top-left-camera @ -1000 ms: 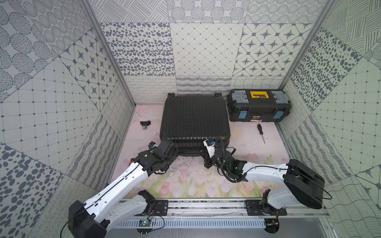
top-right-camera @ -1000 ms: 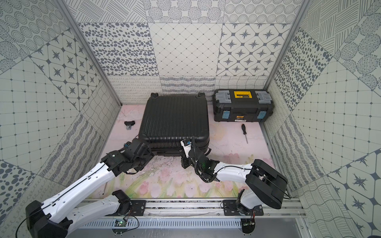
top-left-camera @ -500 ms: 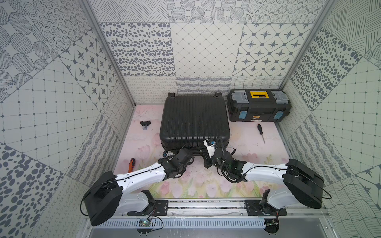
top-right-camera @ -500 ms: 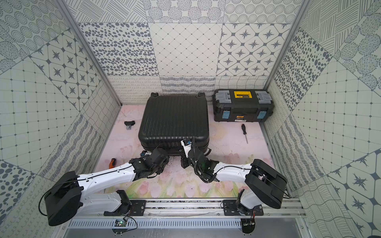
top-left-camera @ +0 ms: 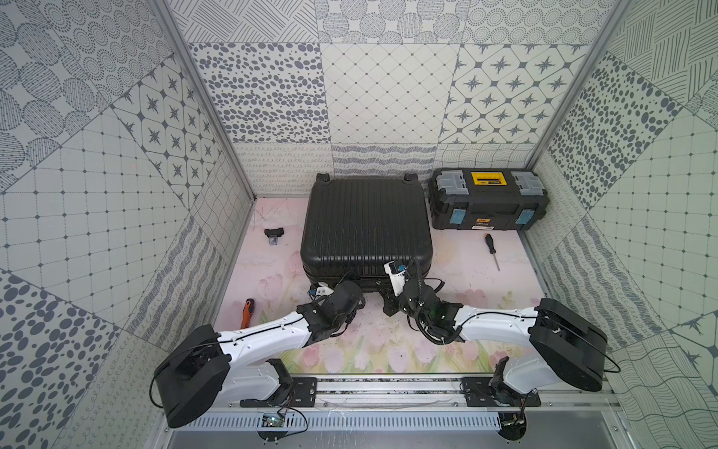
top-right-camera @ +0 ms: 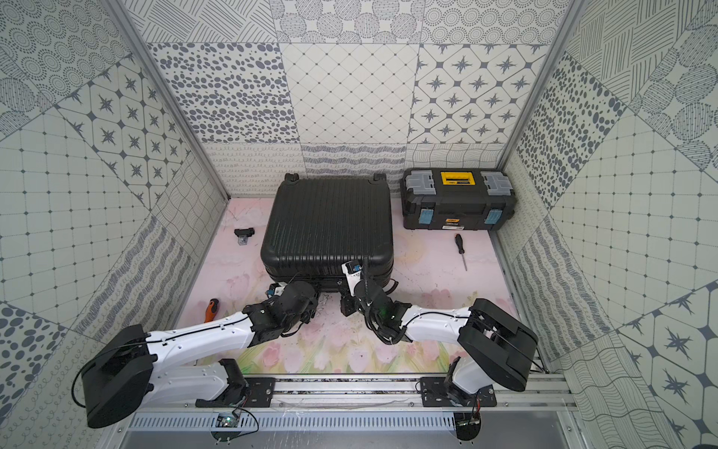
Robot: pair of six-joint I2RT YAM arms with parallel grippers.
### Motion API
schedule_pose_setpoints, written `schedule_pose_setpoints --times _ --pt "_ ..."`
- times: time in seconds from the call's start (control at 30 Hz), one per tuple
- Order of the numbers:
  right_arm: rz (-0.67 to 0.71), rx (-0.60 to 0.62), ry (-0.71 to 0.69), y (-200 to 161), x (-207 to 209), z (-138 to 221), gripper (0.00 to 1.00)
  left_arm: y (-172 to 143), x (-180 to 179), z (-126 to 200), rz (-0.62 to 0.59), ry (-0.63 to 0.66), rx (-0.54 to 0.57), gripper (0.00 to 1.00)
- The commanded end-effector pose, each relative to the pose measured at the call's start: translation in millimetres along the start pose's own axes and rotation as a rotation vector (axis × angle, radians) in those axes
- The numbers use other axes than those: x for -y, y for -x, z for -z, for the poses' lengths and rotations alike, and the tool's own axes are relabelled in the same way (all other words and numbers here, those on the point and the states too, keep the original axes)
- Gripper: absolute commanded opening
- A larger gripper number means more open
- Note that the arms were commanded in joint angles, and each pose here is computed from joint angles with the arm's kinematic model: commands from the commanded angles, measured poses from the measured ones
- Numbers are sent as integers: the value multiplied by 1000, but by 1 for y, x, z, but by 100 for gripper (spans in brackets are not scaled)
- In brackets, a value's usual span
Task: Open the suitcase zippers
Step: Adjust the suitcase at the center of the board, then unzip the zipper on the suitcase.
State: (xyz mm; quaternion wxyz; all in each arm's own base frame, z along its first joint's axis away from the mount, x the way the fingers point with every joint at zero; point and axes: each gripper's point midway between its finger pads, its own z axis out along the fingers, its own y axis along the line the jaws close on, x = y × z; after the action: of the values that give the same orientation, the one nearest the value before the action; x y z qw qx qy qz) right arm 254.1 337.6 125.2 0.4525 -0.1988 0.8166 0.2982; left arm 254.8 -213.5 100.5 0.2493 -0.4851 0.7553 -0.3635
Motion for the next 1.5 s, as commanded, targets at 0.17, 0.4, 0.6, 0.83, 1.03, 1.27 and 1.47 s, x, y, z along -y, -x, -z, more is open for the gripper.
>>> schedule_pose_setpoints --times 0.17,0.4,0.6,0.83,1.03,1.27,1.47 --pt "-27 38 40 11 -12 -5 0 9 12 2 78 -63 56 51" --pt "-26 35 42 13 -15 -2 0 8 0 -15 90 -9 56 48" --pt "-25 24 48 12 -20 -3 0 13 -17 -29 115 44 63 47" --pt "-16 13 62 8 -28 -8 0 23 -23 -48 129 65 87 47" --pt "-13 0 52 1 -27 -5 0 38 -15 -61 145 63 130 12" --pt "12 -11 -62 -12 2 12 0 72 -19 -44 128 148 267 0" --pt "33 -26 -155 -29 30 32 0 102 -36 -12 139 234 383 0"
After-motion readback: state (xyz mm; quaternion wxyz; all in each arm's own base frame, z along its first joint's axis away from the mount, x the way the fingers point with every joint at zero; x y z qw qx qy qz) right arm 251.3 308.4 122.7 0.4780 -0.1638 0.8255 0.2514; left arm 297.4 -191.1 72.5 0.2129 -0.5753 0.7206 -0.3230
